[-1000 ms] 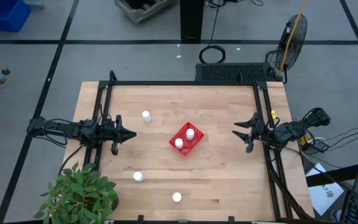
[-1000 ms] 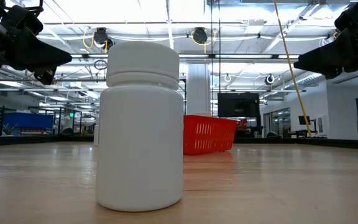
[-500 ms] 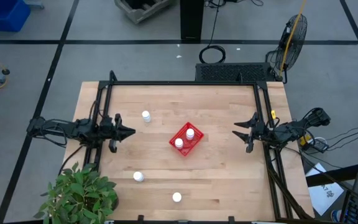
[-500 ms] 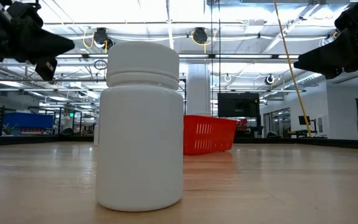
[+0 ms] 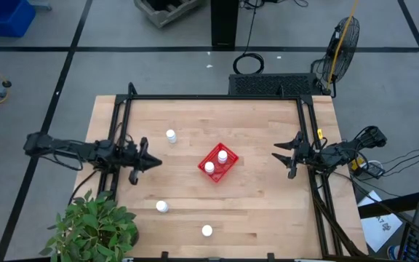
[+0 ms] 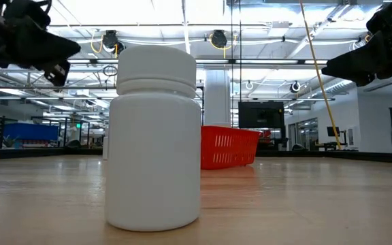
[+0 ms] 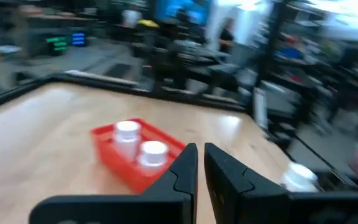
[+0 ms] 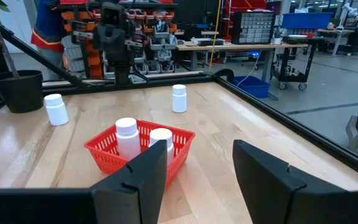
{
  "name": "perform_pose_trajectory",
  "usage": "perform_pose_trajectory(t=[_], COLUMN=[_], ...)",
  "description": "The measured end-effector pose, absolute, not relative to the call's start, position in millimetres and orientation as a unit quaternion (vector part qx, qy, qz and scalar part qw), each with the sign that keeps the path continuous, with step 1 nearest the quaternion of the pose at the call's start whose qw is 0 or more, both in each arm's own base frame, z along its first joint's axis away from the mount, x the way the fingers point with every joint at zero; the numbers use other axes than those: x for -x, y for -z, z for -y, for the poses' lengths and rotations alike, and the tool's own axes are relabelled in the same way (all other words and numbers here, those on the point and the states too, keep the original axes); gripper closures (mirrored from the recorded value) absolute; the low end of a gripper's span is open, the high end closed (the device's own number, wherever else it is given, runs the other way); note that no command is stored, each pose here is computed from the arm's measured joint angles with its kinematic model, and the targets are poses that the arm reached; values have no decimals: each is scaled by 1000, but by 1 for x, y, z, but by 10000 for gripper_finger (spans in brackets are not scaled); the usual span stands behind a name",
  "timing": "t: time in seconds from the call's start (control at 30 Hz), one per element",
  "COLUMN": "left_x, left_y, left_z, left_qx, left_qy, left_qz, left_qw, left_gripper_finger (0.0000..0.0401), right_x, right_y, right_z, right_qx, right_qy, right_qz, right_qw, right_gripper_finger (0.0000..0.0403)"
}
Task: Pick and place pill bottles into a basket
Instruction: Put the white medicine bottle into the red bin
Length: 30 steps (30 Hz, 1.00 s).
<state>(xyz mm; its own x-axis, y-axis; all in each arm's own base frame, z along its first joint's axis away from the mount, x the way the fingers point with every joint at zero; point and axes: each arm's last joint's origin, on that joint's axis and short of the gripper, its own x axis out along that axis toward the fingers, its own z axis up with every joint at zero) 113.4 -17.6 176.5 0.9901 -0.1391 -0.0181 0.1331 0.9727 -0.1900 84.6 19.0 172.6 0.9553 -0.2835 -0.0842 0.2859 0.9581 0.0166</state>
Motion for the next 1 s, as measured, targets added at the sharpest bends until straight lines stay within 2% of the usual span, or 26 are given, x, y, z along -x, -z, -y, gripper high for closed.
perform_pose_trajectory(t=[0.17, 0.3, 0.47, 0.57, 0.83, 1.0], left_x=[-129, -143, -169, -193, -262, -281], left_y=[-175, -167, -173, -178, -167, -161], left_z=[23, 25, 30, 37, 80, 98], left_qx=[44, 7, 44, 51, -69, -31], left_qy=[109, 114, 130, 173, 340, 362], left_qz=[-15, -35, -22, -48, -103, -130], left_qw=[993, 993, 990, 982, 932, 923], left_gripper_finger=[370, 394, 383, 376, 396, 375], right_x=[-85, -85, -85, -85, -85, -85], right_y=[-173, -173, -173, -173, -173, -172], right_z=[-19, -19, -19, -19, -19, -19], right_qx=[-14, -14, -14, -14, -14, -14], right_qy=[144, 144, 144, 144, 144, 144], right_qz=[-41, -41, -41, -40, -40, -41], right_qw=[989, 989, 989, 989, 989, 989], right_gripper_finger=[229, 228, 225, 228, 228, 225])
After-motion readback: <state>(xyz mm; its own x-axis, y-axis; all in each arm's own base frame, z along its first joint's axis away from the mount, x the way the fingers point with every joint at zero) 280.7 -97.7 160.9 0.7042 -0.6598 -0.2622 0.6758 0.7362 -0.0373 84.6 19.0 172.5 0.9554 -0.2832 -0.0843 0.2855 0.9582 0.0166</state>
